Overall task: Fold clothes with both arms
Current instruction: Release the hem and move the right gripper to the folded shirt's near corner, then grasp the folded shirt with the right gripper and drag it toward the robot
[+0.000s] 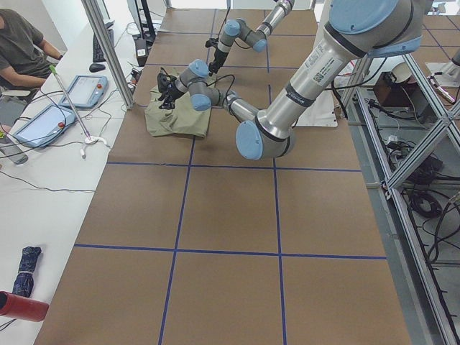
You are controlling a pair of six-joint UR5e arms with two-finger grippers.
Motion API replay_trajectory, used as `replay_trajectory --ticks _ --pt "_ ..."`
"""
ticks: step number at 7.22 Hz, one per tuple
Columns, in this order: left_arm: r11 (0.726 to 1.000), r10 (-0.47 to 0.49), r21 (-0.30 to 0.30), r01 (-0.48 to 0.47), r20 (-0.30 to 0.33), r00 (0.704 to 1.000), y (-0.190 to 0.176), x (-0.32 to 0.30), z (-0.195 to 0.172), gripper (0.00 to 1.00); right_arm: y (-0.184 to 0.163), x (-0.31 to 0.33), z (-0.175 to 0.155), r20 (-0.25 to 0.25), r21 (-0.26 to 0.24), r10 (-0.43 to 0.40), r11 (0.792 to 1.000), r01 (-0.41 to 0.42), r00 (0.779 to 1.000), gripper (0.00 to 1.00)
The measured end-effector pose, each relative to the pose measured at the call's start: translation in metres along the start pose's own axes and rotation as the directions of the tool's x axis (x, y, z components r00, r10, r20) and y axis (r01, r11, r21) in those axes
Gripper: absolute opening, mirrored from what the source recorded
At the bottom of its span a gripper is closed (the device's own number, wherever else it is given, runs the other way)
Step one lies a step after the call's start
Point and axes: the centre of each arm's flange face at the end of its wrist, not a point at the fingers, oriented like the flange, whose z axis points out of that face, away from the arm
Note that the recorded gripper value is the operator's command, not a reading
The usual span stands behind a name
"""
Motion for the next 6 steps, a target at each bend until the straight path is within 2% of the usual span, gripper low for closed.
replay_trajectory --ticks 3,4,5,6 --pt "1.0 -0.003 -0.001 0.003 0.0 1.0 0.0012 0.0002 0.0001 0.49 0.0003 0.0068 0.0028 -0.01 0.003 -0.002 1.0 0.002 1.0 0.63" --pt "1.0 -0.004 -0.002 0.004 -0.001 1.0 0.0018 0.0003 0.0001 0.49 0.0011 0.0088 0.0035 -0.013 0.002 -0.003 1.0 0.003 1.0 0.58" --pt "1.0 -0.005 -0.002 0.005 -0.001 1.0 0.0022 0.0006 0.0 0.49 0.0022 0.0097 0.004 -0.015 0.001 -0.003 1.0 0.003 1.0 0.16" --pt "1.0 -0.006 -0.003 0.006 -0.002 1.0 0.0023 0.0011 -0.0002 0.49 0.0036 0.01 0.0045 -0.015 0.0 0.001 1.0 -0.001 1.0 0.0"
